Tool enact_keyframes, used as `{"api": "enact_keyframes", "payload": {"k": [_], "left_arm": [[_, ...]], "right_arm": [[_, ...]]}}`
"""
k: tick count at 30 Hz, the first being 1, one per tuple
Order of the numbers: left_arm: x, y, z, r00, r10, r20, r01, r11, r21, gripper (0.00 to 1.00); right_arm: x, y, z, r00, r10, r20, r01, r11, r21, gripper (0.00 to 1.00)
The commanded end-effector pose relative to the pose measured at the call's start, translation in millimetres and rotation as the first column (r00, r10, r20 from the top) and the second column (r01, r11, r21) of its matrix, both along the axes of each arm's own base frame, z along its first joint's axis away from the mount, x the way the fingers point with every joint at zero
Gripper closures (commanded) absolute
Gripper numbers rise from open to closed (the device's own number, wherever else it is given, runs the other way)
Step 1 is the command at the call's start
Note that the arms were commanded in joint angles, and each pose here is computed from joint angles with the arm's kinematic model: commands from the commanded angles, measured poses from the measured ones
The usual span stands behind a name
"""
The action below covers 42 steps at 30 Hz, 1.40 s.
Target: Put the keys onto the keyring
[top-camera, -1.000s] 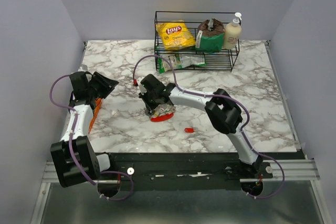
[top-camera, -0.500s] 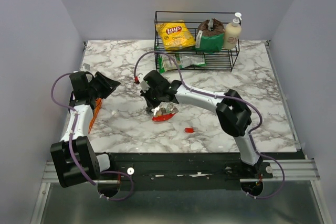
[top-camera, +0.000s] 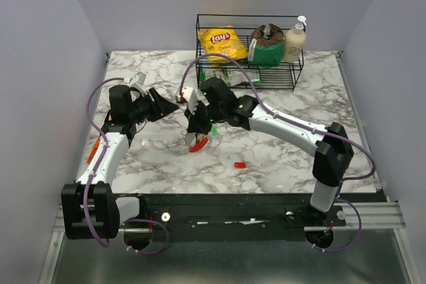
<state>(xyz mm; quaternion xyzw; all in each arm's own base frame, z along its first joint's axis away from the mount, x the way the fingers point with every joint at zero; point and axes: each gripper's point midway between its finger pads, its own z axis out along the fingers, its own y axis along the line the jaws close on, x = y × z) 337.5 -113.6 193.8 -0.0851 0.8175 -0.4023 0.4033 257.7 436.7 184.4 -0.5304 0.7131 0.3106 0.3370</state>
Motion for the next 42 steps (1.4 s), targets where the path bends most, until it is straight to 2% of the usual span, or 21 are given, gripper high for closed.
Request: {"api": "enact_keyframes", "payload": {"k": [1, 10, 16, 24, 30, 34, 35, 38, 42], "left_arm": [[-17.9, -26.0, 34.9, 0.973, -0.154, 0.171, 0.157, 0.988, -0.009, 0.49], [-63.7, -76.6, 65.9, 0.864, -0.379, 0.333, 0.393, 0.919, 0.027, 0.53], [-90.6, -101.3, 76.2, 0.780, -0.484, 0.396, 0.498, 0.864, 0.076, 0.54], [-112.1, -116.9, 81.5, 0.714, -0.543, 0.443, 0.557, 0.823, 0.111, 0.55], [-119.7, -111.2, 91.8, 0.695, -0.510, 0.506, 0.515, 0.845, 0.144, 0.57], [-131.3, -109.1, 102.3, 0.648, -0.499, 0.575, 0.508, 0.846, 0.162, 0.57], [-137.9, -110.0, 108.8, 0.613, -0.507, 0.606, 0.522, 0.836, 0.170, 0.56], [-147.4, -114.3, 111.8, 0.573, -0.530, 0.624, 0.557, 0.811, 0.177, 0.53], [-151.5, -118.7, 111.7, 0.557, -0.546, 0.625, 0.579, 0.795, 0.179, 0.51]], "right_arm": [[-31.4, -16.5, 38.6, 0.980, 0.189, 0.054, -0.194, 0.975, 0.105, 0.99], [-52.8, -49.1, 79.8, 0.941, 0.310, 0.136, -0.335, 0.912, 0.238, 0.99], [-60.4, -61.0, 98.4, 0.931, 0.322, 0.171, -0.360, 0.891, 0.277, 0.99], [-72.0, -70.6, 124.3, 0.919, 0.334, 0.209, -0.389, 0.859, 0.334, 0.99], [-70.5, -80.0, 137.8, 0.925, 0.312, 0.215, -0.373, 0.849, 0.374, 0.99], [-71.4, -82.8, 143.7, 0.924, 0.314, 0.218, -0.378, 0.838, 0.393, 0.99], [-70.8, -83.9, 144.6, 0.926, 0.312, 0.215, -0.374, 0.839, 0.396, 0.99], [-73.0, -83.8, 148.5, 0.922, 0.320, 0.218, -0.384, 0.828, 0.408, 0.99], [-73.0, -83.8, 150.2, 0.922, 0.321, 0.215, -0.384, 0.824, 0.416, 0.99]]}}
